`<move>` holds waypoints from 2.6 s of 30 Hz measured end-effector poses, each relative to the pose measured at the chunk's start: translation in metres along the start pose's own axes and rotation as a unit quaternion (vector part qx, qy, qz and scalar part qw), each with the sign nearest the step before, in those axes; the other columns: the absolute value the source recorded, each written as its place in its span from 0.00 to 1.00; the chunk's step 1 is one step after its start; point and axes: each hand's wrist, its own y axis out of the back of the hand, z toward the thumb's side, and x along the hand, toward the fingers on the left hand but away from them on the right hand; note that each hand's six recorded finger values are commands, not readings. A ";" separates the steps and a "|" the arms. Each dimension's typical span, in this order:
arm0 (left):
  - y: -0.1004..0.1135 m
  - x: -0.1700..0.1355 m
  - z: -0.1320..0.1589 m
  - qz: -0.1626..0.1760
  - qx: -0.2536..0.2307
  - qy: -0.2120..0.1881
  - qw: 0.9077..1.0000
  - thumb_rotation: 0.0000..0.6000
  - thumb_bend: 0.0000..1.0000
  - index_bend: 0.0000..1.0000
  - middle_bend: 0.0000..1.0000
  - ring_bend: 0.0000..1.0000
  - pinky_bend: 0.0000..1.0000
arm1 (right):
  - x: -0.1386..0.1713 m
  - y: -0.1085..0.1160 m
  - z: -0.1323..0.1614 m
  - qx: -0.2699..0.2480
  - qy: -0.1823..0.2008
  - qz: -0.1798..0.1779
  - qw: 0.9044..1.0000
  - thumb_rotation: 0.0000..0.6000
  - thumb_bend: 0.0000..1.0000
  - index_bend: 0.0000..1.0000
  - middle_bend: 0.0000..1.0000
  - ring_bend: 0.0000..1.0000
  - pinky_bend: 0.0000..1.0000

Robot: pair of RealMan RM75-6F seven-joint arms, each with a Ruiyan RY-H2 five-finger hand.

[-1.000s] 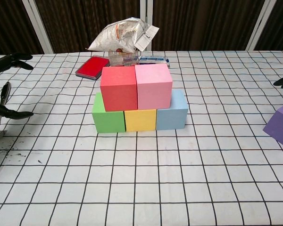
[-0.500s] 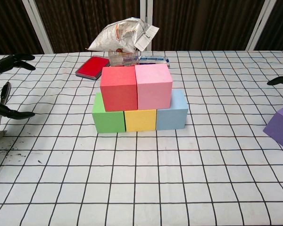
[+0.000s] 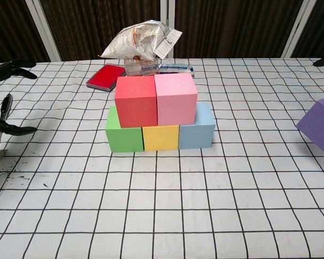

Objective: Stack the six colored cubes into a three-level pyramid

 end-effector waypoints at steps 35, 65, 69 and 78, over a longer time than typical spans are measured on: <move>0.020 -0.025 -0.011 0.023 -0.024 -0.008 0.999 1.00 0.00 0.09 0.13 0.00 0.01 | -0.117 0.148 0.224 0.015 0.151 0.002 0.988 1.00 0.10 0.00 0.50 0.10 0.00; 0.016 -0.026 -0.013 0.016 -0.028 -0.011 0.999 1.00 0.00 0.09 0.13 0.00 0.01 | -0.137 0.130 0.268 0.047 0.123 0.044 0.990 1.00 0.00 0.00 0.34 0.07 0.00; 0.016 -0.026 -0.013 0.016 -0.029 -0.009 0.999 1.00 0.00 0.08 0.13 0.00 0.01 | -0.137 0.130 0.269 0.040 0.125 0.044 0.990 1.00 0.00 0.00 0.29 0.04 0.00; 0.017 -0.027 -0.015 0.015 -0.031 -0.008 0.999 1.00 0.00 0.09 0.13 0.00 0.01 | -0.136 0.138 0.272 0.012 0.133 0.040 0.990 1.00 0.00 0.00 0.20 0.00 0.00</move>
